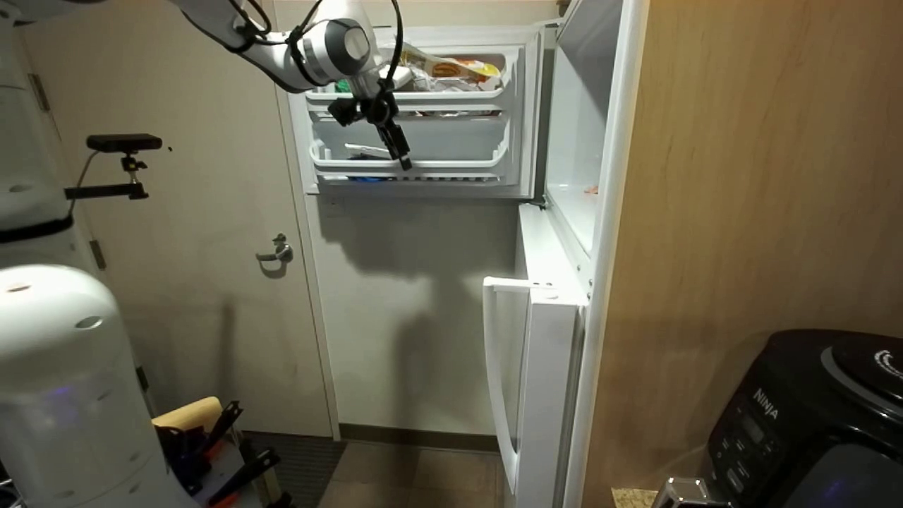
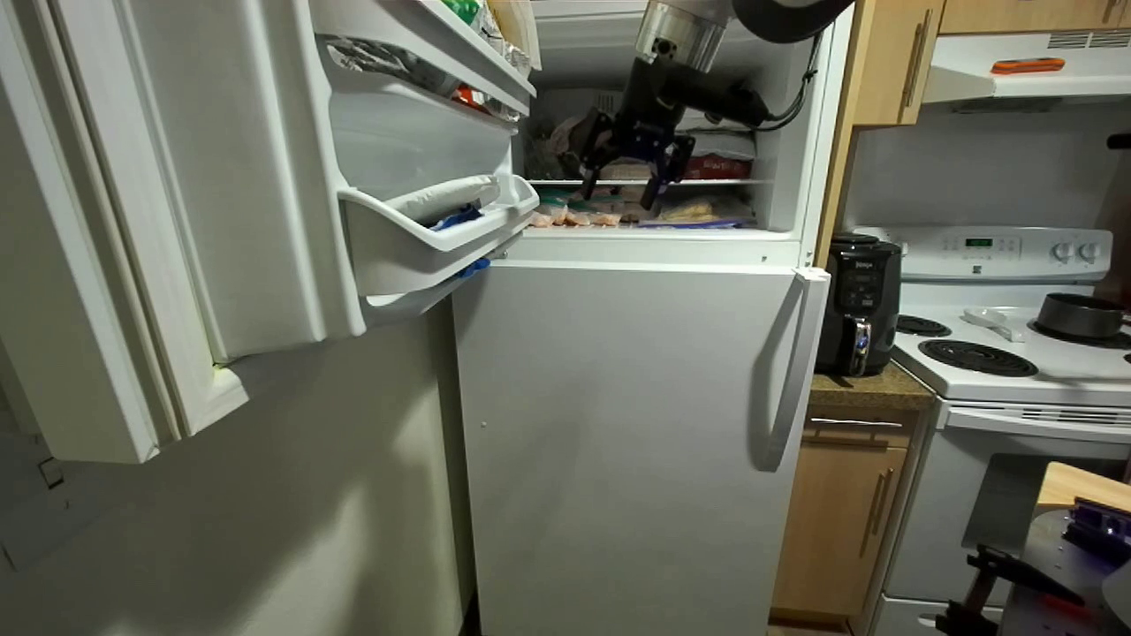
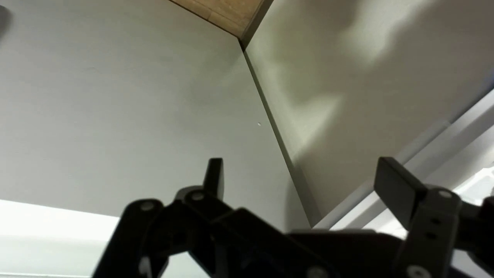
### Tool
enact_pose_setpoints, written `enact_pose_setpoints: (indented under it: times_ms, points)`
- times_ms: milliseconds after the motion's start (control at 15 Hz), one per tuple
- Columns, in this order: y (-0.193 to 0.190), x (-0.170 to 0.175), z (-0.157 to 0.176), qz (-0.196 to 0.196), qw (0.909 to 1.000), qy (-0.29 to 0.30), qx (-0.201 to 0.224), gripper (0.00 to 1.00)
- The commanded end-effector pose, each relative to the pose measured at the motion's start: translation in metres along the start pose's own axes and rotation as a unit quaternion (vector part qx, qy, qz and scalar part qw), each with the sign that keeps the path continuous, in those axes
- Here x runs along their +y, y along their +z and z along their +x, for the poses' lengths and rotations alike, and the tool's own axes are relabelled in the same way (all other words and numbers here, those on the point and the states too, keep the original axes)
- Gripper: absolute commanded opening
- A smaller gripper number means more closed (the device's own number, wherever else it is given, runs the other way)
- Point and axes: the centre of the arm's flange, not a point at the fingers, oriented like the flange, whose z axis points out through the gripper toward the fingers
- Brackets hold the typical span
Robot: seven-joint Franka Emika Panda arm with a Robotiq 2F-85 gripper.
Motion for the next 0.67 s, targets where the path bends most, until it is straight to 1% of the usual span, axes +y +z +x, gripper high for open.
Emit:
enact_pose_setpoints:
  times_ms: [0, 600]
  points:
    - [0.004, -0.004, 0.006, 0.004, 0.9996, 0.006, 0.027, 1.0]
    - [-0.019, -0.014, 0.013, 0.031, 0.9973, -0.004, 0.067, 1.0]
